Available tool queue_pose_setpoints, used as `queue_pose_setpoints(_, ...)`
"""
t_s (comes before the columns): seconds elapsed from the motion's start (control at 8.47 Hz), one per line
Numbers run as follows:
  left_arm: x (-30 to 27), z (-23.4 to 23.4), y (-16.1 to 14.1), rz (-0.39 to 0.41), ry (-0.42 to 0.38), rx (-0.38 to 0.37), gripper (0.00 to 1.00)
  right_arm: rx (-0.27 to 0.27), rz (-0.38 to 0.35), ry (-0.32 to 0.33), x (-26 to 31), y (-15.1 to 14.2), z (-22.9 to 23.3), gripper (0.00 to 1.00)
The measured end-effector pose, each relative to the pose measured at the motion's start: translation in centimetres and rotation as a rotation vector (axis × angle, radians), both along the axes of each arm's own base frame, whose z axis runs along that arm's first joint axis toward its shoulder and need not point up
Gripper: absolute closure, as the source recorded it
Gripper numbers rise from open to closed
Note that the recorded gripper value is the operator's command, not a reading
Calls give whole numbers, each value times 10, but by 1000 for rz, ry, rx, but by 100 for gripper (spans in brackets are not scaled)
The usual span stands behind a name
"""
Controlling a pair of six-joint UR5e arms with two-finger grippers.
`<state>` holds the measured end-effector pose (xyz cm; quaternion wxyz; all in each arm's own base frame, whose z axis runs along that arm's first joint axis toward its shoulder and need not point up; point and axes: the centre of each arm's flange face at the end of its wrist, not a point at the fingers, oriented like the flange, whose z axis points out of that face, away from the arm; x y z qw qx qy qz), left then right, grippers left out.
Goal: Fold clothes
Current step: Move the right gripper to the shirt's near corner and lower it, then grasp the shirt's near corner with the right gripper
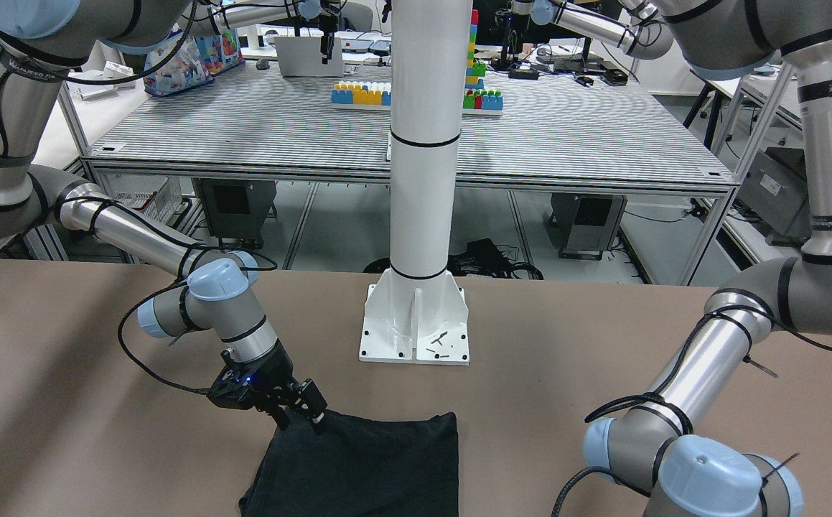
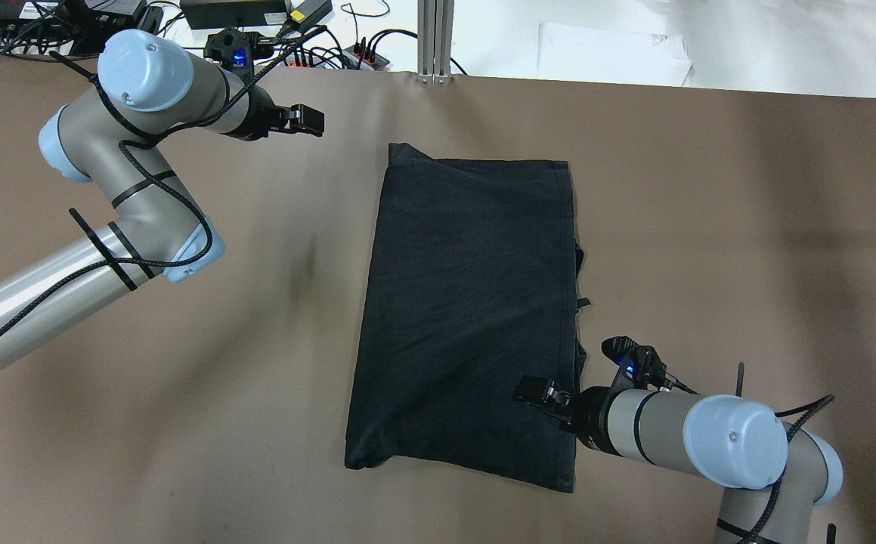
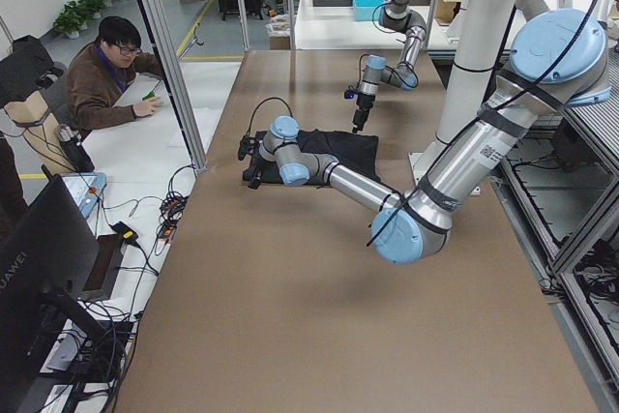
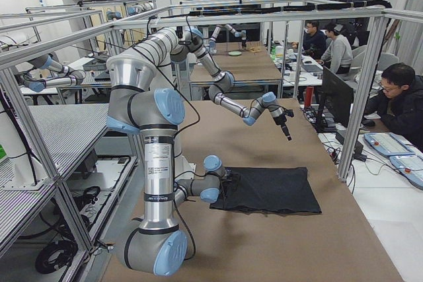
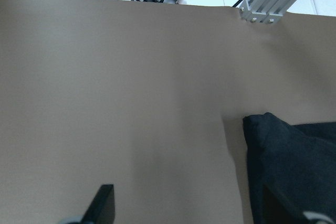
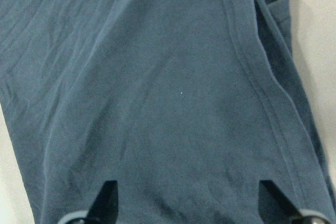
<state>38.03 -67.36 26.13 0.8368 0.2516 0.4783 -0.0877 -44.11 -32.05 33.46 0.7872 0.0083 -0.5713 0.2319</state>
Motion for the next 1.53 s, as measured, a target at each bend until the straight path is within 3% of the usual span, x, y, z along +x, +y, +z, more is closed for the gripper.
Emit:
queue_pose_setpoints(0.83,1,-1,0,1,1,0,0,-13,1,75,-38,18,37,6)
queue_pose_setpoints(1.42,3,-5,-2,1,1,2,0,-4,1,76,-53,24,34,7)
queue_pose_setpoints(1.53,4,-6,-3,0,1,1,0,-3,0,76,-58,23,33,26)
